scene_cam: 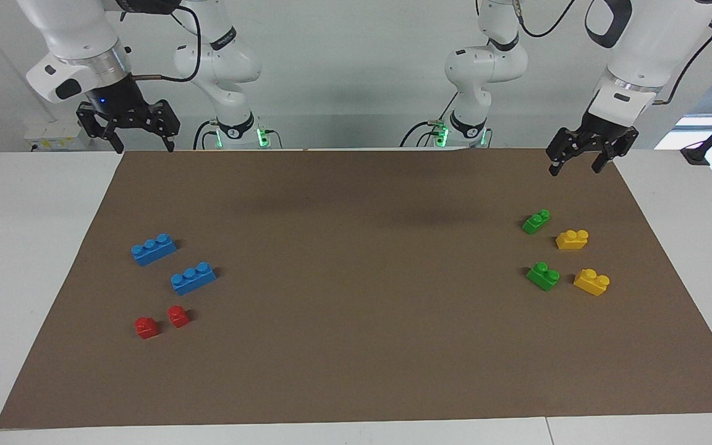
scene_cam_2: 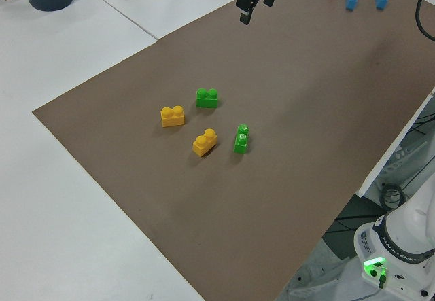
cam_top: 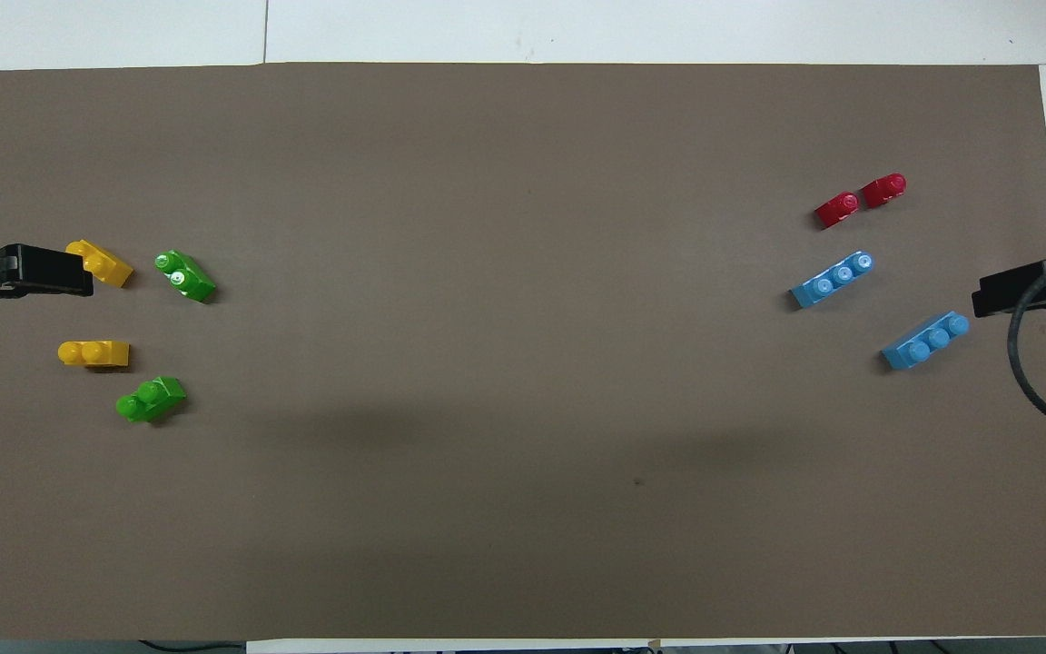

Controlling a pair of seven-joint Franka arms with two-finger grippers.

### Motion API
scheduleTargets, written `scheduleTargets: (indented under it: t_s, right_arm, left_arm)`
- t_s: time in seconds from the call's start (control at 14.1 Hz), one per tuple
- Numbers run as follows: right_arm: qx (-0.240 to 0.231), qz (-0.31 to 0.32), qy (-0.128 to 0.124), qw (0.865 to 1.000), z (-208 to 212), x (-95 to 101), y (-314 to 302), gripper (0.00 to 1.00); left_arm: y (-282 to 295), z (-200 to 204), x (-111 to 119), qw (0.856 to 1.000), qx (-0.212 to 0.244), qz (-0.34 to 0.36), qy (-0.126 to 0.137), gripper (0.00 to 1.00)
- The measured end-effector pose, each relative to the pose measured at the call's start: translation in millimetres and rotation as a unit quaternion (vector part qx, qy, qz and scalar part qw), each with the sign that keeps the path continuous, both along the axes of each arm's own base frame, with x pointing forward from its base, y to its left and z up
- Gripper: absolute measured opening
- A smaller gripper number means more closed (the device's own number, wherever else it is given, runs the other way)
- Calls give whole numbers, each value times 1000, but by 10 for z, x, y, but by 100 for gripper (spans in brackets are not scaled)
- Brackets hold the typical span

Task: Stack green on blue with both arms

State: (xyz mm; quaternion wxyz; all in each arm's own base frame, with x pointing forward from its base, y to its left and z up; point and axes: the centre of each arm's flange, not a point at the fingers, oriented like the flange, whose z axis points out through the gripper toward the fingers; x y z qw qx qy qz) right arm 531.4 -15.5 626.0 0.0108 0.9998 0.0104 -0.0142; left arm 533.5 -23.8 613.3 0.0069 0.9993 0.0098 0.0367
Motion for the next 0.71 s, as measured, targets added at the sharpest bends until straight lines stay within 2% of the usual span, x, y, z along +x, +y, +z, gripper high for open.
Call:
scheduleTargets:
  t_s: [0.14,0.35,0.5,0.71]
  right_arm:
    - [3,-22,12,1000,-259,174,-93,100]
    - [26,-98,39,994,-685,424,-277,100]
    - [46,-168,58,983,-934,559,-423,100]
    - [63,-279,73,956,-1254,744,-568,100]
  left_arm:
    - [100,-60,-4,1000,-1,20,6,100]
    - [229,-250,16,996,-5,93,8,100]
    - [258,-485,59,988,-10,151,-3,100]
    - [292,-998,120,980,-14,199,-1,100]
